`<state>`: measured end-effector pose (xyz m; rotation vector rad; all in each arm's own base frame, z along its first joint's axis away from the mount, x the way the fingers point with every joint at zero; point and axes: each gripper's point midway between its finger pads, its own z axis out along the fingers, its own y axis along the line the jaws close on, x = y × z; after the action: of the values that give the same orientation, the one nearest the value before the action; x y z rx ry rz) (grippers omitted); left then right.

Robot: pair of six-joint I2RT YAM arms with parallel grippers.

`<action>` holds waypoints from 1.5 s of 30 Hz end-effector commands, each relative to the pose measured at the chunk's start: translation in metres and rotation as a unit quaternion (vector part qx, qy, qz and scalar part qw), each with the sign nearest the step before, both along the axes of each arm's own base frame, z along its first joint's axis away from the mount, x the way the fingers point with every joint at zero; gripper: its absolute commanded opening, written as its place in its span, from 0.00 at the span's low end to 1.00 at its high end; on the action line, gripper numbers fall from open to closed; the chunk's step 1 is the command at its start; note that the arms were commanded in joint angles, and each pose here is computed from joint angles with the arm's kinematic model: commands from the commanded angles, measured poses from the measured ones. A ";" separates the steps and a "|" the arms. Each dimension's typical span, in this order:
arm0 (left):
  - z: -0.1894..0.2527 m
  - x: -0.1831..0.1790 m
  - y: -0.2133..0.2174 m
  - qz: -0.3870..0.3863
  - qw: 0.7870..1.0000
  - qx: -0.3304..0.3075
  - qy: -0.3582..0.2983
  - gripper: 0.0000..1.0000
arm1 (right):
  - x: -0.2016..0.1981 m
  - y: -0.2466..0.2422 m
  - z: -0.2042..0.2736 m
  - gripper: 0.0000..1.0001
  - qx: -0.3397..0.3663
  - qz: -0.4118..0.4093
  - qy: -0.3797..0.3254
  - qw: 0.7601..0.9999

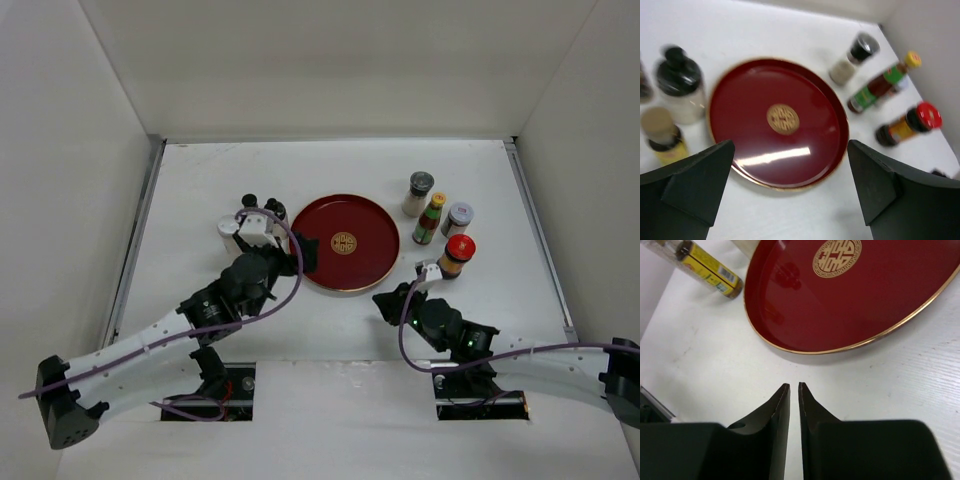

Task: Organize the condiment bottles

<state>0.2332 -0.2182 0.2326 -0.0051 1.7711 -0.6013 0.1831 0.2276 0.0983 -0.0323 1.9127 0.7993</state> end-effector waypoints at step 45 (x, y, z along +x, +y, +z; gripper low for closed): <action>-0.035 0.099 0.098 0.216 0.969 0.113 0.041 0.19 | 0.008 -0.006 0.015 0.74 0.018 -0.038 -0.013 0.999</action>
<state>0.3316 -0.1144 0.1544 -0.2286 1.9390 0.0015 0.1893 0.2166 0.0952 0.0175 1.9102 0.7344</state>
